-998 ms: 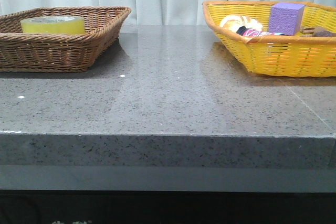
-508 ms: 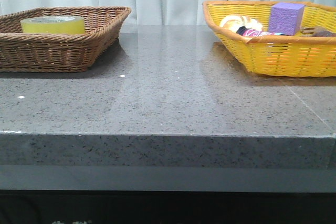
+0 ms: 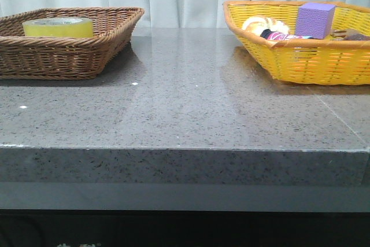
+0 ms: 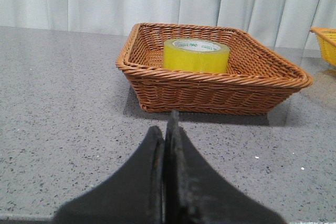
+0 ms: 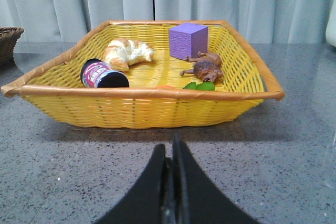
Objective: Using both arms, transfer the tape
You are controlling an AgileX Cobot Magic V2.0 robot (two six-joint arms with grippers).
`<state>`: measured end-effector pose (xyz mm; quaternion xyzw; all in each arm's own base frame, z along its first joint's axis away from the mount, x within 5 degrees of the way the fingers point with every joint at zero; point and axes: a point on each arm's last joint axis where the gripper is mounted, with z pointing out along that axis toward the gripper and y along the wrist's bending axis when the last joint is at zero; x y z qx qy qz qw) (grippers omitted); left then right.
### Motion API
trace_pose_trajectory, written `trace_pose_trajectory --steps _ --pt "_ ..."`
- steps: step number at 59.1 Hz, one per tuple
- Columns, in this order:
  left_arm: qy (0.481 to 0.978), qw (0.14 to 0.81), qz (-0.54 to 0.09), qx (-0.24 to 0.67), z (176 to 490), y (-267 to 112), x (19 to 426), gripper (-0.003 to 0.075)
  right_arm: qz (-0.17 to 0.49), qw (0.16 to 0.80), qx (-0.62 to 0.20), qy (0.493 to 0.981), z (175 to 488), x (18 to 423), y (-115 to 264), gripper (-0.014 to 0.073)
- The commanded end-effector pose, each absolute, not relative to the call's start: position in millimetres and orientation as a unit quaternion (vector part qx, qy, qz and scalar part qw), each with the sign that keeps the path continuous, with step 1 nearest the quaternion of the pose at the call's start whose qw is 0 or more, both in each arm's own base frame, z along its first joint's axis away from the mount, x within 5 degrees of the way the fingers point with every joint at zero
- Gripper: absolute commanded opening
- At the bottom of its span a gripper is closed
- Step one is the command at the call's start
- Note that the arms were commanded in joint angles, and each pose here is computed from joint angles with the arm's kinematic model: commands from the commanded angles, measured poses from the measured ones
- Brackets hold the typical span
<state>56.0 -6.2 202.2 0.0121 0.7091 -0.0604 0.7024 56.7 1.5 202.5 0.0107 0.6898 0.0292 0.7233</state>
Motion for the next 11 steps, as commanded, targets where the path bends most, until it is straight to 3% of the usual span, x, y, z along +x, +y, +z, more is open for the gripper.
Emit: trace_pose_trajectory --steps 1,11 --pt "0.688 0.723 -0.062 0.003 197.2 -5.1 56.3 -0.0020 0.023 0.765 0.011 0.643 219.2 52.2 0.5 -0.0069" --pt "0.688 0.723 -0.062 0.003 197.2 -5.1 56.3 -0.0020 0.023 0.765 0.011 0.643 219.2 52.2 0.5 -0.0069"
